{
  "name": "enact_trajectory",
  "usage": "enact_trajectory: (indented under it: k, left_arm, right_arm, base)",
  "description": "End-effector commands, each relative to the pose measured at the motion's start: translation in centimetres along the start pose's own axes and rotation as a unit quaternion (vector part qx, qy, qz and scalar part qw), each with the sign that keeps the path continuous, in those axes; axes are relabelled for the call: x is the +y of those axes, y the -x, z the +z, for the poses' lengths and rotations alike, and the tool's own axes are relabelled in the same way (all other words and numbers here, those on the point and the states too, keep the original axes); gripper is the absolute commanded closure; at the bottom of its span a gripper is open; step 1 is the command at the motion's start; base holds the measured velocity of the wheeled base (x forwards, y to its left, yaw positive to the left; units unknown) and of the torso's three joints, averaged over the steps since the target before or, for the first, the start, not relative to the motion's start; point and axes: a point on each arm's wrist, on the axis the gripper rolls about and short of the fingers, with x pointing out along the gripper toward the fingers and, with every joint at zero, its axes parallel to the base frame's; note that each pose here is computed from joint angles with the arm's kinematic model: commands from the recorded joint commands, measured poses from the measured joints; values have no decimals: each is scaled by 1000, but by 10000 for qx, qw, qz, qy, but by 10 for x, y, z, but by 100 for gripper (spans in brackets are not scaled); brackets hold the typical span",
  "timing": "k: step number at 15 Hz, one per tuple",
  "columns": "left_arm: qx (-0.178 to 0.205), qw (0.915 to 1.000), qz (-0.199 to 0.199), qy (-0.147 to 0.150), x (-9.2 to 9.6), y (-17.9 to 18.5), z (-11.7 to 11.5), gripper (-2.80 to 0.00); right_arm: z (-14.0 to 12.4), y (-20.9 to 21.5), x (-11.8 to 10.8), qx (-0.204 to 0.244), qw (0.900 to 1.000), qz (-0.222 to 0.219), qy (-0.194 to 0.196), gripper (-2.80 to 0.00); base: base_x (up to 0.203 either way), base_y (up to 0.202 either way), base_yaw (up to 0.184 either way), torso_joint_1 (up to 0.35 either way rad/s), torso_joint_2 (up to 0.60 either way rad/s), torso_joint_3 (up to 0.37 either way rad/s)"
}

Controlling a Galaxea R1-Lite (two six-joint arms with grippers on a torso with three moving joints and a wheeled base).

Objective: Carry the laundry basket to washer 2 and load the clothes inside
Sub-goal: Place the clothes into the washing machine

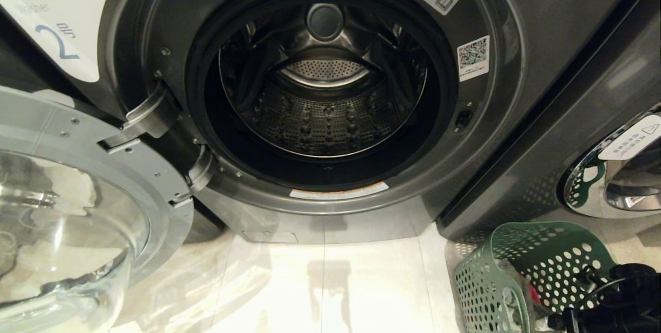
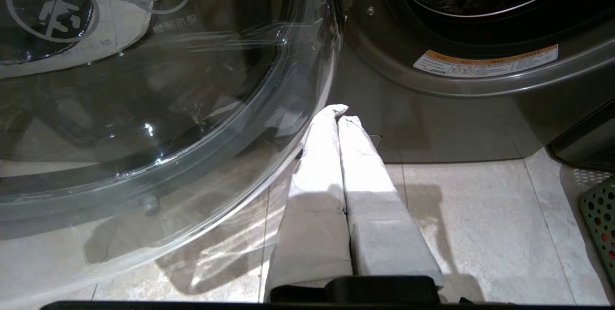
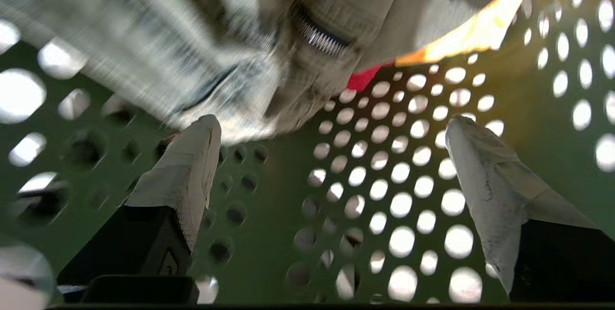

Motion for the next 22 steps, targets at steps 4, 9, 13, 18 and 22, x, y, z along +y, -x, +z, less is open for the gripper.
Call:
enact_trajectory:
  k: [4, 9, 13, 18, 22]
  left_arm:
    - [203, 9998, 8, 0, 0, -2, -11, 0]
    - [203, 9998, 8, 3, 0, -2, -11, 0]
    - [203, 9998, 8, -3, 0, -2, -11, 0]
    - [203, 9998, 8, 3, 0, -2, -11, 0]
    - [203, 9998, 8, -5, 0, -2, -11, 0]
  right_arm:
    - [6, -53, -19, 204, 9993, 246, -177, -280]
    - [14, -90, -17, 92, 9976, 669, -141, -280]
    - [18, -120, -21, 112, 9972, 736, -37, -280]
    - [36, -124, -24, -121, 9995, 145, 242, -280]
    - [36, -150, -27, -107, 9992, 270, 269, -280]
  base:
    - [0, 0, 0, 0, 0, 0]
    - [0, 0, 0, 0, 0, 0]
    - [0, 0, 0, 0, 0, 0]
    - [0, 0, 0, 0, 0, 0]
    - [0, 0, 0, 0, 0, 0]
